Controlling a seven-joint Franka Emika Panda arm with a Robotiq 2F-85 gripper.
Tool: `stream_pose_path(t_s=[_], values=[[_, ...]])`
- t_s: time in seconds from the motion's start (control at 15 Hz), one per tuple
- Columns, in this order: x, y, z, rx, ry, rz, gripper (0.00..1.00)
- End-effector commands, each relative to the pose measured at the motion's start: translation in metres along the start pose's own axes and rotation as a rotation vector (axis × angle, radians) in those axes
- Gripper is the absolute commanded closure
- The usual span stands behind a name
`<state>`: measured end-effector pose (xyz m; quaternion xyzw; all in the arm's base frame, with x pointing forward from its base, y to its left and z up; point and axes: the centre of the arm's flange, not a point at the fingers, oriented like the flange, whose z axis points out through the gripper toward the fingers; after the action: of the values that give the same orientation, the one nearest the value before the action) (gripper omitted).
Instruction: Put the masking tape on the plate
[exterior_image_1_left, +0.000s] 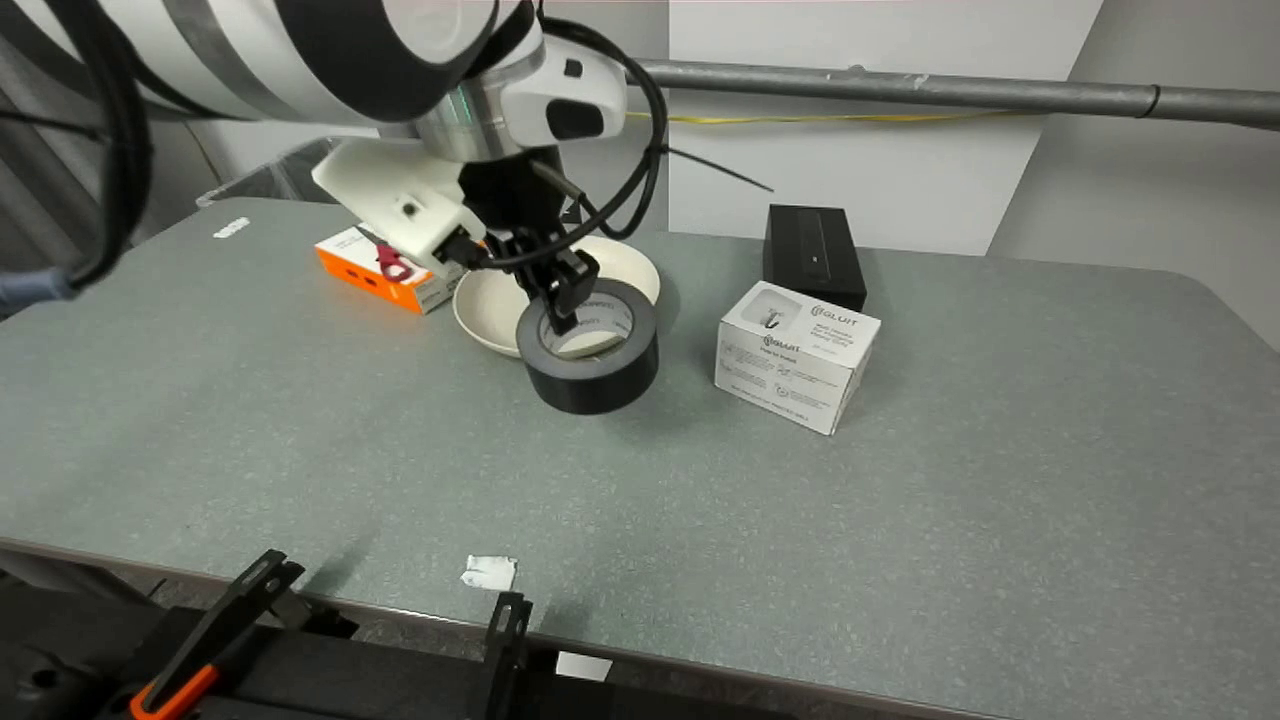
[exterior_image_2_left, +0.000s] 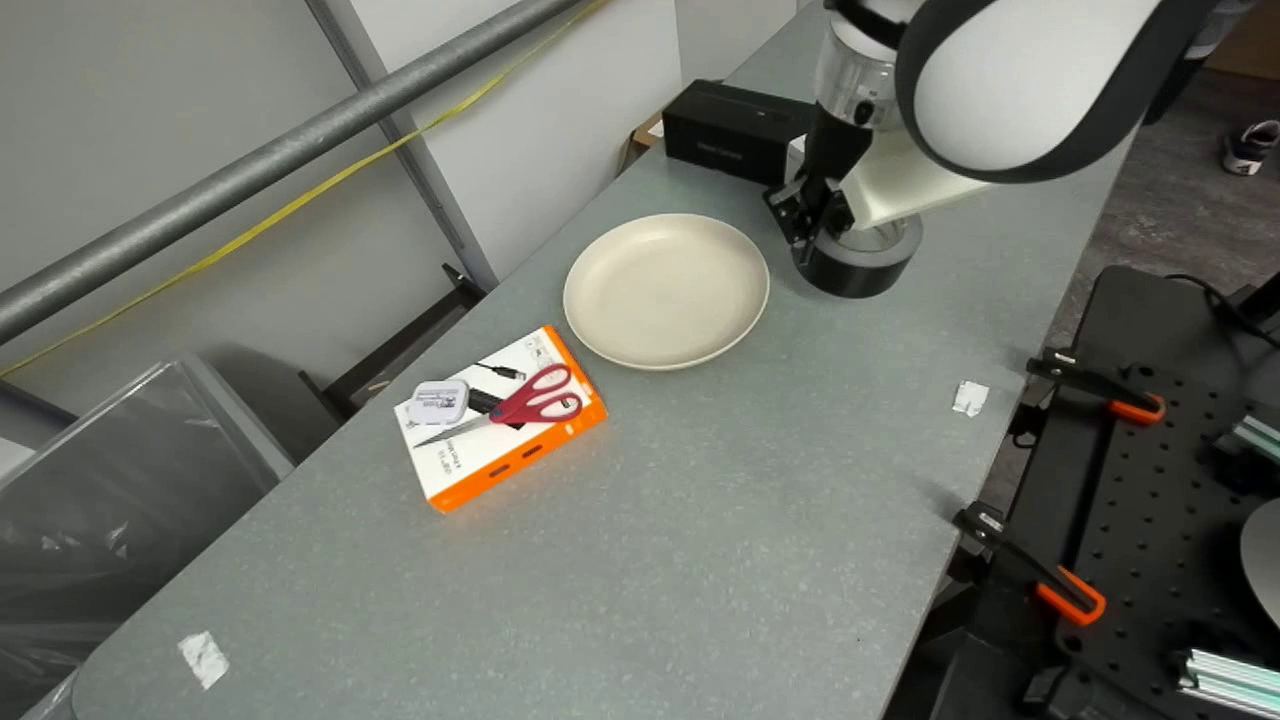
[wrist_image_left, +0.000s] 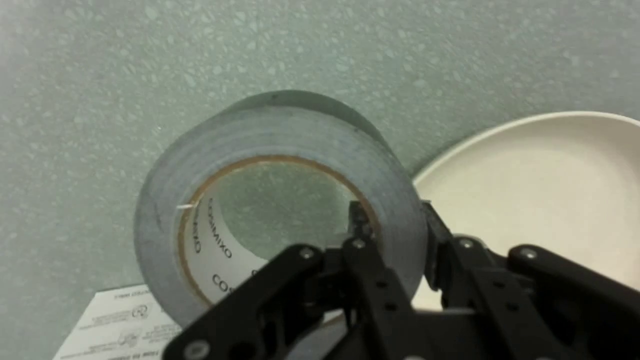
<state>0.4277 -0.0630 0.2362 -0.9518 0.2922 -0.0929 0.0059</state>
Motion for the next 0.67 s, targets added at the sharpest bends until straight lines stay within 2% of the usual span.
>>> stream_pose_path(t_s=[0.0,0.33,0.4,0.6], values=[[0.002,-0.002,-0.007,0.011,0.008,-0.005,0.74],[-0.005,0.001,0.005,-0.007,-0.019,-0.005,0.74],[-0.005,0.001,0.006,-0.008,-0.021,-0.005,0.94],[0.027,-0.025,-0.003,0.086,0.043,0.056,0.94]])
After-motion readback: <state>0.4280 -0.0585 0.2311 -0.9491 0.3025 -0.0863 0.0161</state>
